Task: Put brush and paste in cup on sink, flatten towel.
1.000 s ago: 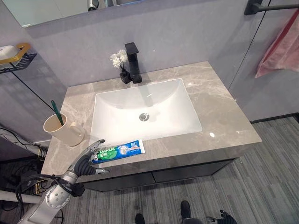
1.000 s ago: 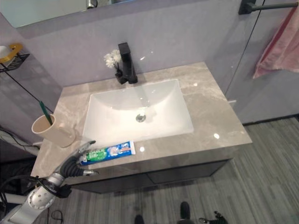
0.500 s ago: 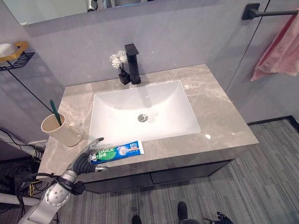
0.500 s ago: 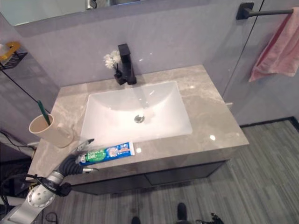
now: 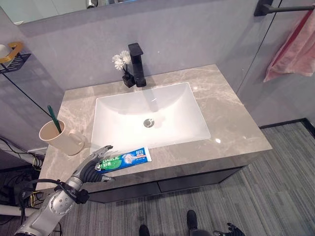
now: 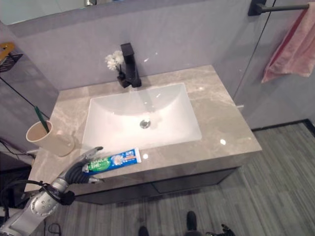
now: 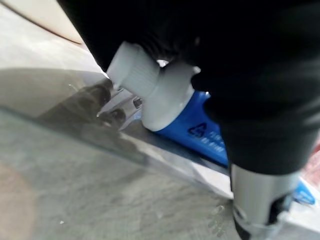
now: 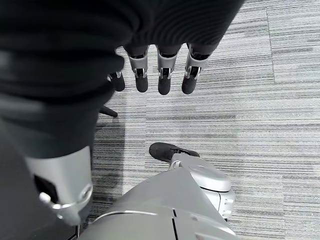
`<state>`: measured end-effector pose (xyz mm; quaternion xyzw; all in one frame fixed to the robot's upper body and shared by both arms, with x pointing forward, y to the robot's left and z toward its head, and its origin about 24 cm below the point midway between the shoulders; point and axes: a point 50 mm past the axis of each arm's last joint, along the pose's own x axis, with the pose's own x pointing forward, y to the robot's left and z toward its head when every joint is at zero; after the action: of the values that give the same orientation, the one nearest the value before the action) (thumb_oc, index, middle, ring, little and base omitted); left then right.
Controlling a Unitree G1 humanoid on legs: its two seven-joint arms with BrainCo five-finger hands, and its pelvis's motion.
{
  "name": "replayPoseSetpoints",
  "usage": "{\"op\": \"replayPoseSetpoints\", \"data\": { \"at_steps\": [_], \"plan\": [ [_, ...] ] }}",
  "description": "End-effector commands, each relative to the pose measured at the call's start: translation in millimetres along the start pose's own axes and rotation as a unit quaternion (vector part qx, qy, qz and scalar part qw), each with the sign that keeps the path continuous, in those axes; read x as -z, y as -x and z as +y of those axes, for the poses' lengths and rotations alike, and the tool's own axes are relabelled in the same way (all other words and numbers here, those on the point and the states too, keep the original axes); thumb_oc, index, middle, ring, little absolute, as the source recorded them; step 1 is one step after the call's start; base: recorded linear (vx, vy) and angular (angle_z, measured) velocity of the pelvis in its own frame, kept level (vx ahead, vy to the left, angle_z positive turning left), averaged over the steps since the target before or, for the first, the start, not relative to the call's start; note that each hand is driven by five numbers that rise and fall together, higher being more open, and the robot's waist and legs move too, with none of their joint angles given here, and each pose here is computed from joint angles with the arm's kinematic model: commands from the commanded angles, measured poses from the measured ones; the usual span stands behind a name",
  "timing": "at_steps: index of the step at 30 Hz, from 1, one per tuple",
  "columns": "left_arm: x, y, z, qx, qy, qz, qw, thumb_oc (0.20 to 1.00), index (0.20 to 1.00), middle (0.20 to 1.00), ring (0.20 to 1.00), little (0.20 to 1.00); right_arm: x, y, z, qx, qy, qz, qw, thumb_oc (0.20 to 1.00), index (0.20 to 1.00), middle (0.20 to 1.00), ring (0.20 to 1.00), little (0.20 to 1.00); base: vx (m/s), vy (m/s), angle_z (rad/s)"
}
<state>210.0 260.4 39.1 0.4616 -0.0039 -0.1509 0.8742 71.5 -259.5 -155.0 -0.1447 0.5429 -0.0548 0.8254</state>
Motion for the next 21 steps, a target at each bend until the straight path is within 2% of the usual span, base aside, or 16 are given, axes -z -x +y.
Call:
{"op": "replayPoseSetpoints", "data": {
  "at_steps": [1,2,3,12,13,14,16,21],
  "plan": [
    [0.3,-3.4,7.8,0.026,-0.061,-0.016,0.998,0.705,0.705,0.705,0.705,0.705,-15.1,-3.0,5.8,-0.001,0.014,-0.027,1.000,1.000,1.000,1.000,1.000,1.000,0.00,0.000,0.00],
    [0.1,-3.9,6.4,0.031,-0.065,-0.018,0.997,0.583,0.583,0.583,0.583,0.583,-14.8,-3.0,5.1,0.001,0.012,-0.026,1.000,1.000,1.000,1.000,1.000,1.000,0.00,0.000,0.00],
    [0.6,-4.6,3.9,0.035,-0.067,-0.018,0.997,0.564,0.564,0.564,0.564,0.564,-13.9,-2.9,5.3,0.002,0.012,-0.024,1.000,1.000,1.000,1.000,1.000,1.000,0.00,0.000,0.00],
    [2.3,-8.5,-4.7,0.047,-0.068,-0.015,0.996,0.492,0.492,0.492,0.492,0.492,-7.7,-2.0,5.5,0.007,-0.003,-0.012,1.000,1.000,1.000,1.000,1.000,1.000,0.00,0.000,0.00],
    [3.0,-8.3,-7.0,0.043,-0.046,-0.008,0.998,0.489,0.489,0.489,0.489,0.489,-2.4,-1.1,6.1,0.008,-0.007,-0.002,1.000,1.000,1.000,1.000,1.000,1.000,0.00,0.000,0.00],
    [4.8,-7.7,-8.5,0.040,-0.029,0.000,0.999,0.529,0.529,0.529,0.529,0.529,0.8,-0.6,6.2,0.009,-0.009,0.005,1.000,1.000,1.000,1.000,1.000,1.000,0.00,0.000,0.00],
    [6.5,-7.1,-9.4,0.043,-0.021,0.006,0.999,1.000,1.000,1.000,1.000,1.000,2.2,-0.4,5.6,0.010,-0.011,0.008,1.000,1.000,1.000,1.000,1.000,1.000,0.00,0.000,0.00],
    [11.1,-6.8,-13.9,0.032,0.020,0.029,0.999,1.000,1.000,1.000,1.000,1.000,10.1,1.0,6.1,0.009,-0.017,0.027,0.999,1.000,1.000,1.000,1.000,1.000,0.00,0.000,0.00]
  ]
}}
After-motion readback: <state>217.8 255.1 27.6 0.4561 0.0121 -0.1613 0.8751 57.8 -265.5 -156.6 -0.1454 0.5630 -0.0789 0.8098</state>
